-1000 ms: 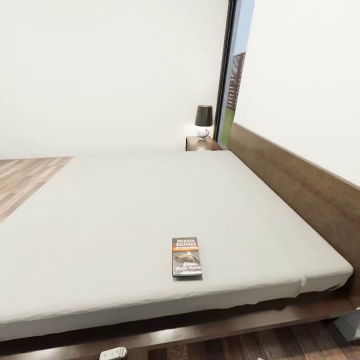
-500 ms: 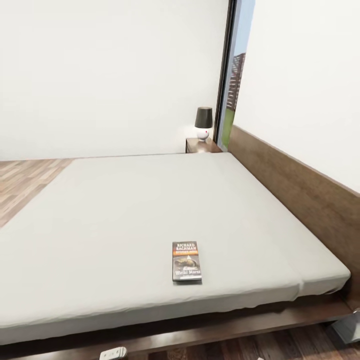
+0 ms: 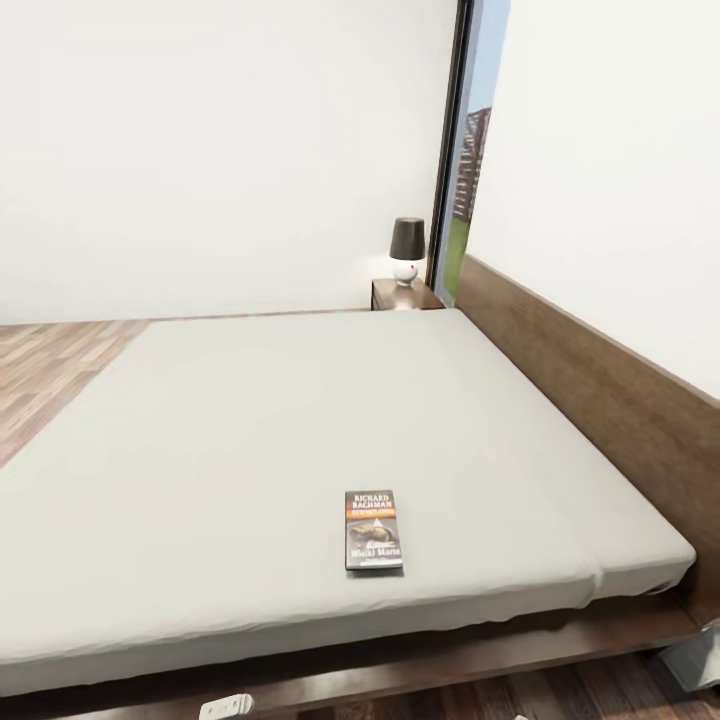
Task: In the bedroom, move the book from the bed onto either nightstand, and place the two sandals side by side next to the bed.
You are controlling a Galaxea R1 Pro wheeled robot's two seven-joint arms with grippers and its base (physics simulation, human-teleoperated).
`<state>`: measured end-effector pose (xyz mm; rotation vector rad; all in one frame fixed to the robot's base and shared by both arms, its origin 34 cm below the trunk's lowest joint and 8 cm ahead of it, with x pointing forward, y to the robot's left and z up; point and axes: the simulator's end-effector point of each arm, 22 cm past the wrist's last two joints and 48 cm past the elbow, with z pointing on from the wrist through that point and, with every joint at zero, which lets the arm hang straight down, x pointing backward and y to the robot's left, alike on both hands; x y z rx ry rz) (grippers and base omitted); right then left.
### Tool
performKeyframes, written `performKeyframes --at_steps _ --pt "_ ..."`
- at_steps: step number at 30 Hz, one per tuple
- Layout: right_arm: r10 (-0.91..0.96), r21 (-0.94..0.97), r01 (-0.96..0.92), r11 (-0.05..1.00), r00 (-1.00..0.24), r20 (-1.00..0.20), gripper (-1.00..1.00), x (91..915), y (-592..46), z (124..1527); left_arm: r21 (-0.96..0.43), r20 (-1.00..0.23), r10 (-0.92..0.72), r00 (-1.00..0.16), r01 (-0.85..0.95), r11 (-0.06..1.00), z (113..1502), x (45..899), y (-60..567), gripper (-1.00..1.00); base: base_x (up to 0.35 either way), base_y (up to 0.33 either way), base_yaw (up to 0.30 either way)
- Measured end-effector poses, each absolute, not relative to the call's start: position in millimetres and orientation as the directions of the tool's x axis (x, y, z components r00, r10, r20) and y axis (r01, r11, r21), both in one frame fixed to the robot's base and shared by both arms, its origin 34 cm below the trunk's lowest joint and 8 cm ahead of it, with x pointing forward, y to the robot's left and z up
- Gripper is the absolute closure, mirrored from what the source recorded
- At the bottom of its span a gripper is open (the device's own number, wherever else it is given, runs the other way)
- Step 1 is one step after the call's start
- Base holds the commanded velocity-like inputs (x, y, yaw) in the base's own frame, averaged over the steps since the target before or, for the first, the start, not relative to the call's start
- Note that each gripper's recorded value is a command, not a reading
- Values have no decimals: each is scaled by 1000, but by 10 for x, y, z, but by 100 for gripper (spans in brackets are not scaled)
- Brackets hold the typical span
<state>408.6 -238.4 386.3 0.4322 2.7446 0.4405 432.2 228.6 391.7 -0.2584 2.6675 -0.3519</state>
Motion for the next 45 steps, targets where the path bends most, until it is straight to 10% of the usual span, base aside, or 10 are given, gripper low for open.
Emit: performKeyframes --at_steps 45 --pt "342 343 242 908 -901 -268 -100 4145 -2415 4672 -285 -394 -235 -889 -125 950 4726 4381 2286 -100 0 0 0"
